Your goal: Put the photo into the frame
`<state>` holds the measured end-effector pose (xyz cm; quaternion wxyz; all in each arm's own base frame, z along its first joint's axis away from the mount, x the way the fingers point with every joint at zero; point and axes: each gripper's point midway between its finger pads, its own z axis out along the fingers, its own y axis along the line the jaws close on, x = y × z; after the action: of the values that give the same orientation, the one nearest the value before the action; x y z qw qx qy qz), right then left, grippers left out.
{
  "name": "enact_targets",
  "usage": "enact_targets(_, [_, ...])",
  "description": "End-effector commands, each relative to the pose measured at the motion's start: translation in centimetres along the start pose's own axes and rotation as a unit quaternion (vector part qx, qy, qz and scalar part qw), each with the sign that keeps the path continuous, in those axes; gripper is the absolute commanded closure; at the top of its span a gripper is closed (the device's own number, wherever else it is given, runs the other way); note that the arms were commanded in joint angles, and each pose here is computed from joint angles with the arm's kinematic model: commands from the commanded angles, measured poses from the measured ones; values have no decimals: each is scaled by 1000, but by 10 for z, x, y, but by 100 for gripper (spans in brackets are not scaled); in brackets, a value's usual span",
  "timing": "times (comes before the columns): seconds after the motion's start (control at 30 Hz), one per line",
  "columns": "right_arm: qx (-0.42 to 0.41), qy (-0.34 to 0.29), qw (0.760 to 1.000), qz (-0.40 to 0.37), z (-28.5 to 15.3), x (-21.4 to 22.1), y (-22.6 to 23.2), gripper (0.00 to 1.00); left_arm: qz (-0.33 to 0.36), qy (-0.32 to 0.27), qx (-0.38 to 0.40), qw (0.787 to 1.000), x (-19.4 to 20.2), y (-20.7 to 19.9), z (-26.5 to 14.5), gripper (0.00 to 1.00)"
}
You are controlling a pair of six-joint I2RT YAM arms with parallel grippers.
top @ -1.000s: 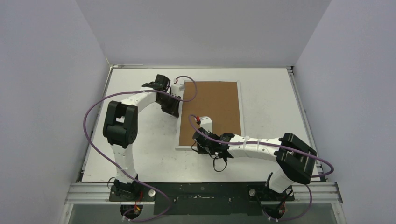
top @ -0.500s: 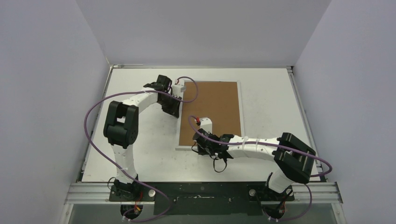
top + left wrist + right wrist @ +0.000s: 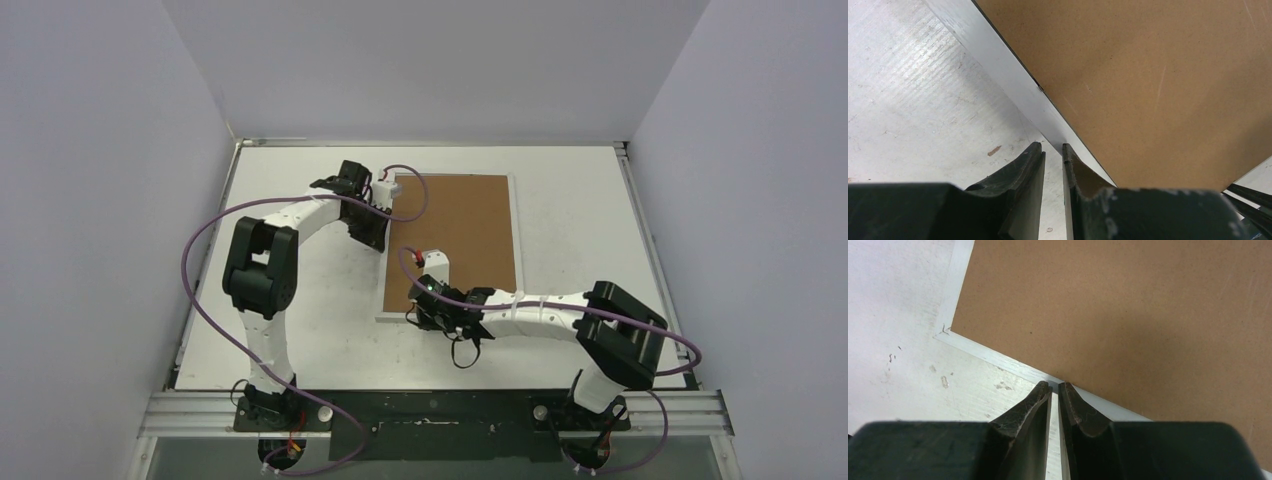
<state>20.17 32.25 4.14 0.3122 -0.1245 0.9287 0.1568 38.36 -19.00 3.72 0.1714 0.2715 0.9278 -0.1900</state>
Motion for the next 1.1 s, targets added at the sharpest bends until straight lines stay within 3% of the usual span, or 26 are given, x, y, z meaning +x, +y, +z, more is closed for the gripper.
enact_targets(0.0, [18, -10, 1000, -2, 9, -4, -8, 86, 20, 17, -30, 999, 12, 12, 14, 82])
enact_targets(0.43, [42, -24, 999, -7, 22, -2, -18, 87, 29, 18, -29, 999, 12, 12, 12, 82])
enact_targets(1.07, [82, -54, 995, -8, -1, -21, -39, 86, 28, 17, -26, 999, 12, 11, 14, 82])
